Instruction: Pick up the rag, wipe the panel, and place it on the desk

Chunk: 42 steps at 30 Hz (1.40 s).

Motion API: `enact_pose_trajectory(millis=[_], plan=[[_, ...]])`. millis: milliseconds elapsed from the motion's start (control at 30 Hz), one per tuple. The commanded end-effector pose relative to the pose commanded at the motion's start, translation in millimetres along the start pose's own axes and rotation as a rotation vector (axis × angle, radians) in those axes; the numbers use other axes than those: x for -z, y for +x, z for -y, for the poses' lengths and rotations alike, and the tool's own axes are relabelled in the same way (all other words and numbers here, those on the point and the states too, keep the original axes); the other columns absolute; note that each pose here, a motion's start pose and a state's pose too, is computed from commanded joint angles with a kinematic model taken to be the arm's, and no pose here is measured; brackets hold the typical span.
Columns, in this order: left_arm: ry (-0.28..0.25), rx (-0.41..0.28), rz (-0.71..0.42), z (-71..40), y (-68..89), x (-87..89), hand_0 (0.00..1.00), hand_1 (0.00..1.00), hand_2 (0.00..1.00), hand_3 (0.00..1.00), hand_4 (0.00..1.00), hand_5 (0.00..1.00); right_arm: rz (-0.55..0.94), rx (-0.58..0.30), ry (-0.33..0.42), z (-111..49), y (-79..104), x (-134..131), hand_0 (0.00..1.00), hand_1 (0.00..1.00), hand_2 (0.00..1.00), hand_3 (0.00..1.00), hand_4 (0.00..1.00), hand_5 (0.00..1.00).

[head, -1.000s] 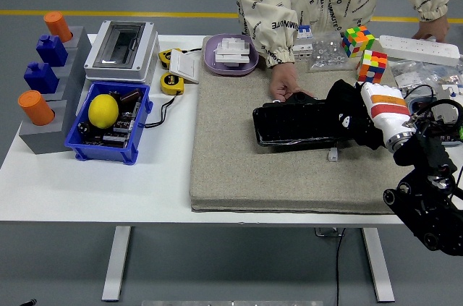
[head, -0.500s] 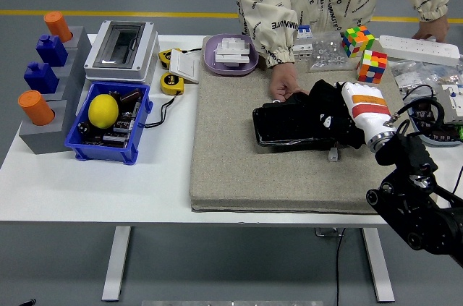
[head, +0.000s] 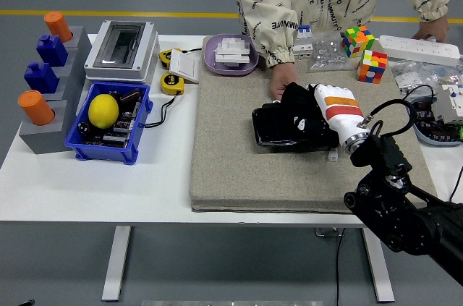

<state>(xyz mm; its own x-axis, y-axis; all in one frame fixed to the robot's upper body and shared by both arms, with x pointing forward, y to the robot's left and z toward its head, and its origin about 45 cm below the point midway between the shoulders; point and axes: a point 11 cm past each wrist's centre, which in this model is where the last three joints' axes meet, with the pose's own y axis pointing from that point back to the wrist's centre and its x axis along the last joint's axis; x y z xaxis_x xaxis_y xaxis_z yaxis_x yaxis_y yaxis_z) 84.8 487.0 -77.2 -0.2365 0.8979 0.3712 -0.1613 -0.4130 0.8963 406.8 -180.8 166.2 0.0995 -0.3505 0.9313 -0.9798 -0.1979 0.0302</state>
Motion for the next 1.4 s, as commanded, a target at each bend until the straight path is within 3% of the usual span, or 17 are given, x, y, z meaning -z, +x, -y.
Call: enact_pose_trajectory(millis=[533, 933, 1167, 1400], plan=[[-0.004, 0.002, 0.007, -0.1, -0.4, -2.7, 0.652, 0.66, 0.695, 0.581, 0.675, 0.436, 0.03, 0.037, 0.091, 1.1, -16.4, 46, 0.412, 0.489, 0.536, 0.515, 0.699, 0.182], [-0.011, 0.003, 0.003, -0.3, -1.4, -7.1, 0.653, 0.66, 0.695, 0.58, 0.672, 0.434, 0.026, 0.089, 0.192, -7.7, -33.2, 81, 0.412, 0.489, 0.536, 0.515, 0.699, 0.182], [-0.003, 0.0, 0.0, 0.0, -0.5, -3.1, 0.652, 0.659, 0.695, 0.58, 0.674, 0.435, 0.014, 0.112, 0.221, -11.9, -40.9, 90, 0.412, 0.489, 0.536, 0.515, 0.699, 0.182], [-0.006, 0.001, -0.002, -0.1, -1.0, -4.0, 0.653, 0.659, 0.694, 0.58, 0.674, 0.434, 0.0, 0.106, 0.198, -9.0, -38.0, 79, 0.412, 0.489, 0.536, 0.515, 0.699, 0.182]])
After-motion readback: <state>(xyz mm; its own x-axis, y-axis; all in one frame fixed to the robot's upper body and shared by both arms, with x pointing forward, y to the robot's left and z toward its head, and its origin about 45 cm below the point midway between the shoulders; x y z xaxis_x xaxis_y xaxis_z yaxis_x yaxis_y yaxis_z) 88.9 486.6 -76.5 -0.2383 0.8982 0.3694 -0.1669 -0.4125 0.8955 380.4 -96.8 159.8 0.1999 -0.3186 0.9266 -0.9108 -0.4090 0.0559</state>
